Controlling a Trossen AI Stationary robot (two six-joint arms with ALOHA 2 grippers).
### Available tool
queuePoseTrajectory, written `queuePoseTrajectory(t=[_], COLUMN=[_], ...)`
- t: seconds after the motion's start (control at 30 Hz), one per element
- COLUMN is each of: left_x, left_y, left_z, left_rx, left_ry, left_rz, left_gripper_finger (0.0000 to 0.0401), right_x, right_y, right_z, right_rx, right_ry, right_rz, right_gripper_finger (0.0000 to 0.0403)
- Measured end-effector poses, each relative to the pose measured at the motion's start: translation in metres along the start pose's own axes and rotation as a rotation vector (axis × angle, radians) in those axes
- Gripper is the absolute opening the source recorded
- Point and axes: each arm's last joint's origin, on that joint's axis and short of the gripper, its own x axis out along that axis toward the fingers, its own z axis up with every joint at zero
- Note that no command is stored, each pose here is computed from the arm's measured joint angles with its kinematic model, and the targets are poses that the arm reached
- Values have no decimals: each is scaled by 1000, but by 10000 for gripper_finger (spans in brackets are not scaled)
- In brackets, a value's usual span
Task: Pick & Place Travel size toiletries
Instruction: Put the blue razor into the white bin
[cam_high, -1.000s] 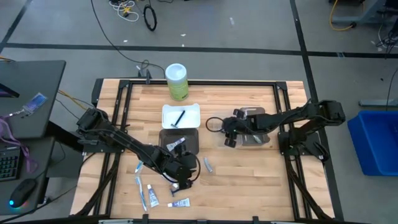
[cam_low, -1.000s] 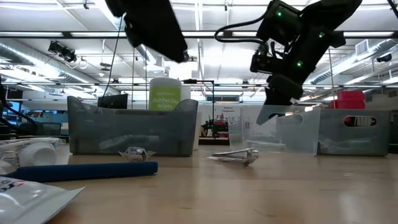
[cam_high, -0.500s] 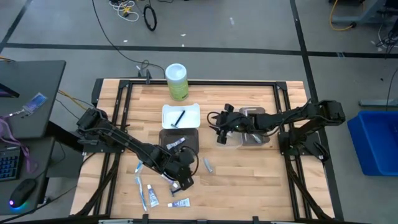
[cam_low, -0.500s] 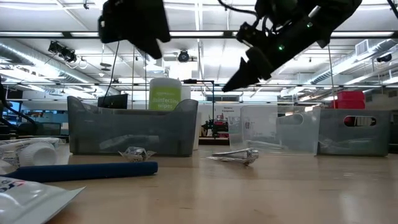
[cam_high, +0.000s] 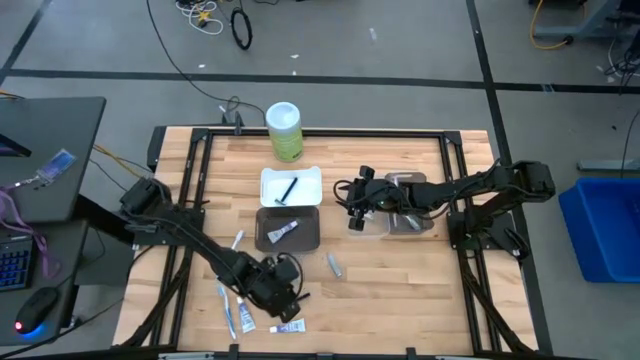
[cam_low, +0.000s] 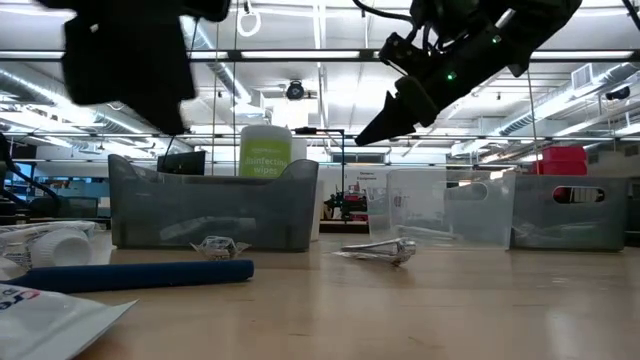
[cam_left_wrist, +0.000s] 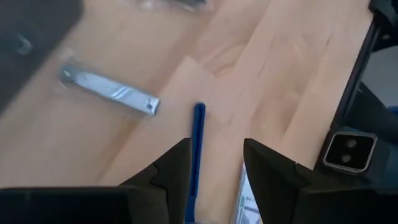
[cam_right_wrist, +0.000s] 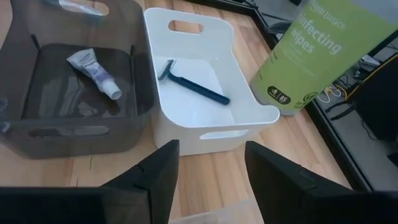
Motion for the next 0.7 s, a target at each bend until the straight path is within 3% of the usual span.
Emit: queuePoseTrajectory(t=[0.1, 0.27, 0.37, 0.57, 0.7], left_x=[16, 52, 66, 72, 71], left_y=[-2, 0, -1, 0, 1], left_z=[-11, -28, -32, -37, -39], left_rx=[29, 175, 195, 247, 301], left_ry=[5, 72, 73, 86, 66], left_rz=[-33, 29, 52, 73, 103], left_gripper_finger=[155, 155, 155, 150, 108], right_x=[0, 0, 0, 0, 0], right_y=[0, 0, 0, 0, 0], right_z=[0, 2, 2, 2, 2], right_rx=[-8, 11, 18, 17, 18], right_ry=[-2, -21, -20, -20, -22], right_rz=[0, -2, -2, 0, 0], right_gripper_finger=[201, 209, 211, 201, 190])
